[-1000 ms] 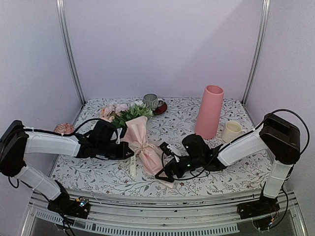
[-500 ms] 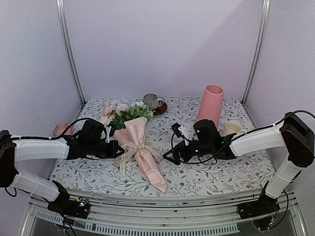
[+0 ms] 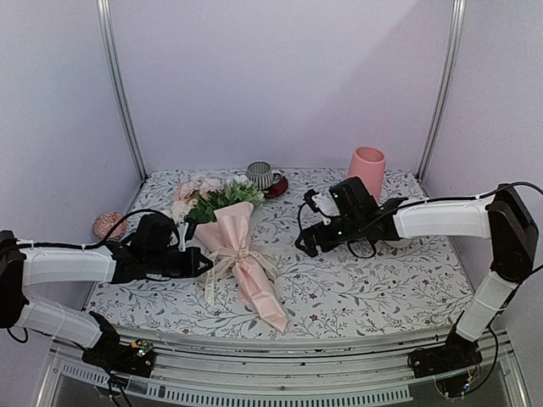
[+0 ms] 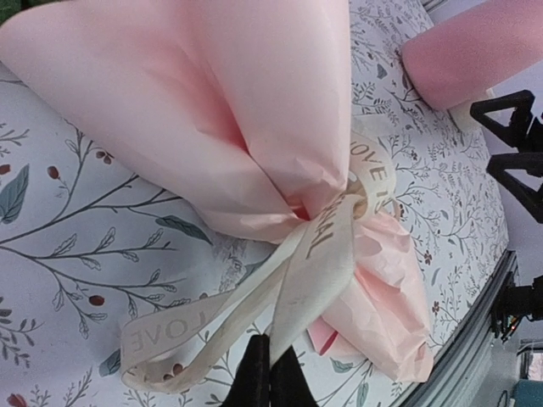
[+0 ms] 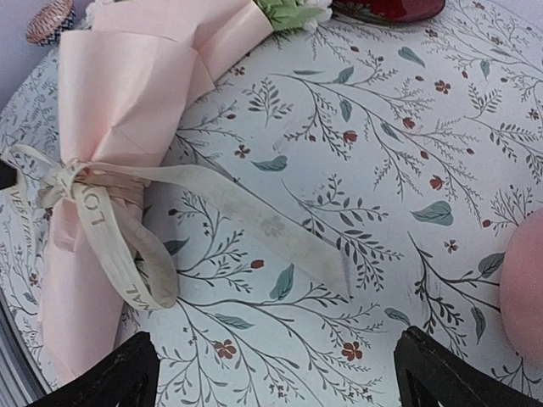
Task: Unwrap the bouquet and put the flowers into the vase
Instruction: Untie the ribbon from the tied bouquet.
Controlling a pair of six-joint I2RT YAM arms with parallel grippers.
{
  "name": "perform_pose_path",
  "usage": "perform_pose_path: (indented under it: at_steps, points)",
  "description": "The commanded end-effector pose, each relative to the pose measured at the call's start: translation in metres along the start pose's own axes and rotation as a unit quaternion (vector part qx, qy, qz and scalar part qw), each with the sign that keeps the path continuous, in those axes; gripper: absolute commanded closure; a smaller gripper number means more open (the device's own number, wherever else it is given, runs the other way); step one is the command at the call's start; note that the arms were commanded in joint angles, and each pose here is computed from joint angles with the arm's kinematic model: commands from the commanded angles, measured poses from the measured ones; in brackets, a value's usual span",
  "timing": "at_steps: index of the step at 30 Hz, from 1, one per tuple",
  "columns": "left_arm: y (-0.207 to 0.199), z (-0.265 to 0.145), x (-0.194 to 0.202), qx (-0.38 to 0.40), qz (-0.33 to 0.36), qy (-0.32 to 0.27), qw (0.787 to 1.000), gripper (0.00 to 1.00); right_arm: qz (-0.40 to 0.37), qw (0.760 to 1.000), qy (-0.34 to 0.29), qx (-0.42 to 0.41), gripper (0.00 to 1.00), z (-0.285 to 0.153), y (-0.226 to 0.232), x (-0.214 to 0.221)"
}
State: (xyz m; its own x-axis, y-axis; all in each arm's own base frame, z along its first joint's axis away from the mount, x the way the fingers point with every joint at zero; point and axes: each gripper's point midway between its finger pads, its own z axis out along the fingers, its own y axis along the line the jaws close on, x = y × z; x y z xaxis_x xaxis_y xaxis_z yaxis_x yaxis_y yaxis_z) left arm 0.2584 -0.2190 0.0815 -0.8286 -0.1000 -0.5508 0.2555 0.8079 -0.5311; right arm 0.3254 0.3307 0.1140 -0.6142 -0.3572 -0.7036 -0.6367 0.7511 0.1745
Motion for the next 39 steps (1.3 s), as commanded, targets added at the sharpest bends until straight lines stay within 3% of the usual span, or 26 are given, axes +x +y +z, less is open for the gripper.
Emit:
perform_pose_path:
  at_steps: [1, 10, 24, 32, 36, 39]
  points:
    - [-0.001, -0.003, -0.007, 0.01, 0.002, -0.018, 1.0, 1.0, -0.012, 0.995, 0.088, 0.051, 0.01, 0.011, -0.021, 0.036]
    - [-0.002, -0.005, -0.006, 0.016, 0.005, -0.024, 1.0, 1.0, -0.001, 0.989, 0.142, 0.045, 0.01, 0.026, -0.02, 0.054]
    - [-0.004, -0.005, -0.008, 0.022, 0.016, -0.026, 0.999, 1.0, -0.022, 0.982, 0.18, 0.051, 0.02, 0.053, -0.023, 0.046]
    - [-0.006, -0.003, -0.007, 0.028, 0.013, -0.025, 0.999, 1.0, -0.076, 0.982, 0.171, 0.031, 0.04, 0.08, -0.018, 0.028]
    - [-0.007, -0.003, -0.008, 0.029, 0.012, -0.026, 0.999, 1.0, -0.108, 0.978, 0.174, 0.028, 0.12, 0.095, -0.02, 0.023]
    - [-0.007, -0.003, -0.008, 0.03, 0.012, -0.026, 0.999, 1.0, -0.124, 0.979, 0.158, 0.036, 0.12, 0.1, -0.023, 0.017]
